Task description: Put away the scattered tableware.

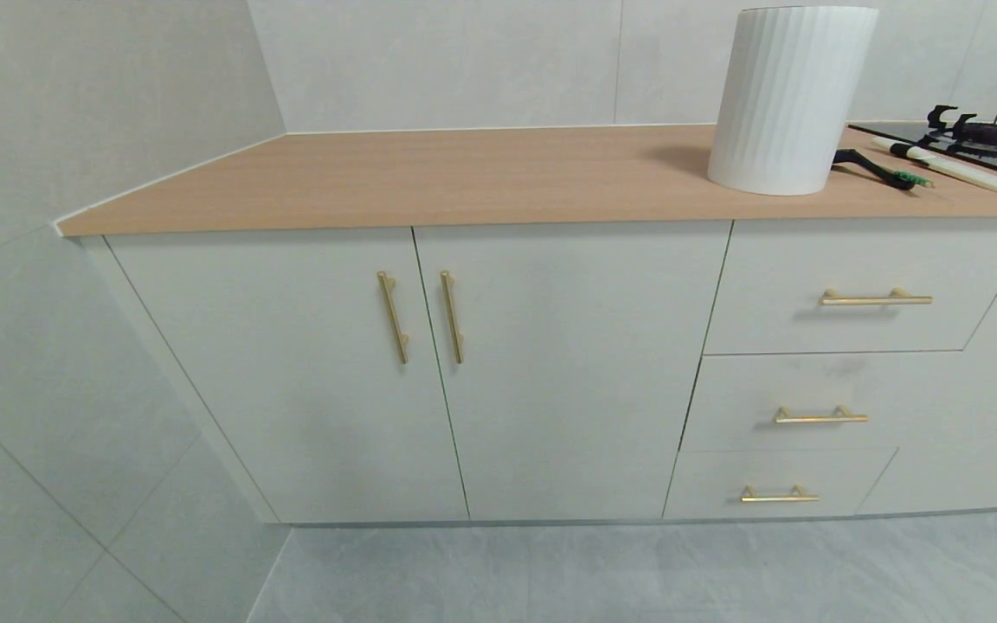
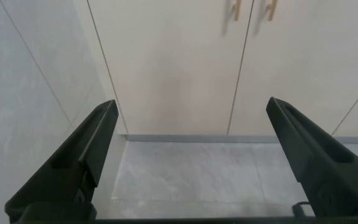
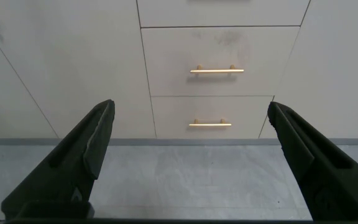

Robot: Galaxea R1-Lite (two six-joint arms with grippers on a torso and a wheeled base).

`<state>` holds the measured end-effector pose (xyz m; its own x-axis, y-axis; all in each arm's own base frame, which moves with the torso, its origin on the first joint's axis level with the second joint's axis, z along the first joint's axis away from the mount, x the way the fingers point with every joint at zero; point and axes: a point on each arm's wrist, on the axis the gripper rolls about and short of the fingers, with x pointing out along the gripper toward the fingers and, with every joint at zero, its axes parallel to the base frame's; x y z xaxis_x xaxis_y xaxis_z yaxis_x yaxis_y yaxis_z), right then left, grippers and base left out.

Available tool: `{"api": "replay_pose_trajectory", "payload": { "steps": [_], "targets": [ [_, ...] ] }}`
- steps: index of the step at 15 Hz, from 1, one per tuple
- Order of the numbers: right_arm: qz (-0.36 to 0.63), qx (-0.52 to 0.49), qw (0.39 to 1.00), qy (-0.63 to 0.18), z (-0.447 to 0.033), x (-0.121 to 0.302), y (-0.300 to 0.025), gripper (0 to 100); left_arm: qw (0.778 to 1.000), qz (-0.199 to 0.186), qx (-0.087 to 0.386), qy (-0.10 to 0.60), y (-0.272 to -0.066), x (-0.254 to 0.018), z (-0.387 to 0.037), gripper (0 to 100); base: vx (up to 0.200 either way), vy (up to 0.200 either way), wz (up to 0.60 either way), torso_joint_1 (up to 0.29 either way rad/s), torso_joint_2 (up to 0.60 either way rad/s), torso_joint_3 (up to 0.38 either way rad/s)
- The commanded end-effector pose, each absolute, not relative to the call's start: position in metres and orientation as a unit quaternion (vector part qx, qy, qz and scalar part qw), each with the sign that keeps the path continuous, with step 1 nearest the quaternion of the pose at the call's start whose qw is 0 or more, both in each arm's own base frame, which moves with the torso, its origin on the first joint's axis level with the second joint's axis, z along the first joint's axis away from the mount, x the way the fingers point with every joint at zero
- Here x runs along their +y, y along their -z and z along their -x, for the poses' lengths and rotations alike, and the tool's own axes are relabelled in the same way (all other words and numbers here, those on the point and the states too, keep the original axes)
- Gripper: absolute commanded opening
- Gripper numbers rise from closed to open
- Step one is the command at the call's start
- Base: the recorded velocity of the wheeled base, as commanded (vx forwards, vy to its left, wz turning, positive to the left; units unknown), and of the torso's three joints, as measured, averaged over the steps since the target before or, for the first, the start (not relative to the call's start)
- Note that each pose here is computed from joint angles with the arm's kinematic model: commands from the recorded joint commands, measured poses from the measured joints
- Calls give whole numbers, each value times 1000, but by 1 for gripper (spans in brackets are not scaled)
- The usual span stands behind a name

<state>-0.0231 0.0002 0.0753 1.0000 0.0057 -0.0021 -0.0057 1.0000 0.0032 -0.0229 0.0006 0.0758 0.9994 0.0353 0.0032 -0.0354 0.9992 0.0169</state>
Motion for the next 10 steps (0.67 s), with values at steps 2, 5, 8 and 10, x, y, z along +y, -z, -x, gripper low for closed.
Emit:
{"api": "replay_pose_trajectory", "payload": {
  "steps": [2, 5, 8, 10],
  "targets": [
    [-2, 2, 1000, -3, 23, 0, -75, 100, 1000, -9, -1, -17, -76, 1, 23, 100, 0, -100, 0, 1, 4, 1],
    [-2, 2, 1000, -3, 23, 0, -75, 100, 1000, -8, -1, -18, -76, 1, 23, 100, 0, -200, 0, 4, 4, 5],
    [-2, 2, 1000, -3, 23, 0, -75, 100, 1000, -7, -1, -18, -76, 1, 23, 100, 0, -200, 0, 7, 2, 1],
    [-2, 2, 1000, -3, 23, 0, -75, 100, 1000, -6, -1, -18, -76, 1, 23, 100, 0, -200, 0, 0, -2, 12]
  ]
}}
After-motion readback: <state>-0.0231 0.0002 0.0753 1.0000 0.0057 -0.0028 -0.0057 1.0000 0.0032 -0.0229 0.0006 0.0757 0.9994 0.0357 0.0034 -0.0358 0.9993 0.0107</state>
